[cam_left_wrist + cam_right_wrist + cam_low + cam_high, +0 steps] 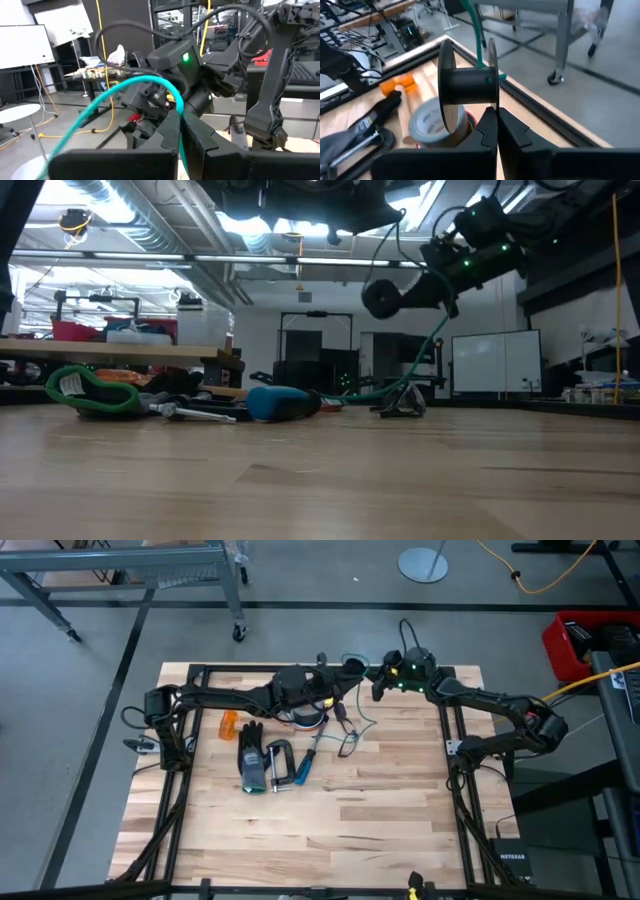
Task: Coil cords
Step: Coil the wire in the cable spool
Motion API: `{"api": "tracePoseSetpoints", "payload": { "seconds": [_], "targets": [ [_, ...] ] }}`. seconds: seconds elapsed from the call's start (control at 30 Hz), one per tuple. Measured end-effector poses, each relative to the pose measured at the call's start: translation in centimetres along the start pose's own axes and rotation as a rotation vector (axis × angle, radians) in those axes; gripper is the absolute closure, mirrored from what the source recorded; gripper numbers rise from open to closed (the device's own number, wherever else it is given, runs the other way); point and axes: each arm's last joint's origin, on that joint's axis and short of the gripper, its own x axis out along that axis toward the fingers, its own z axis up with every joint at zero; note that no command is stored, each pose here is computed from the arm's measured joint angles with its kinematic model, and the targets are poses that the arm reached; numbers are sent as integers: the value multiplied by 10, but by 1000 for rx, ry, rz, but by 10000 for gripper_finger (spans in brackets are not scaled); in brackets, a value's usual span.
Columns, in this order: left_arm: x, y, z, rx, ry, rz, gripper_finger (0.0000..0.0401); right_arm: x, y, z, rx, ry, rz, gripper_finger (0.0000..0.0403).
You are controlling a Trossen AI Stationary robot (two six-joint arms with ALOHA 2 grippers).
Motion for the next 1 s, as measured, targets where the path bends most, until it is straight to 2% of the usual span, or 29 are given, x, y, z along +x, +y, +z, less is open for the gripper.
{"api": "tracePoseSetpoints", "payload": {
  "seconds": [0.2,0.5,0.77,1.0],
  "targets": [
    [4,-8,-12,-15,36,-18,401,3,16,8,-4,-103,6,402],
    [5,-14,-28,-7,147,-35,401,0,19,22,30,-248,62,402],
    [4,-11,-33,-1,202,-27,401,-2,24,29,63,-296,194,402],
    [1,-15,-43,17,310,-10,401,-10,18,36,51,-331,204,402]
  ]
}}
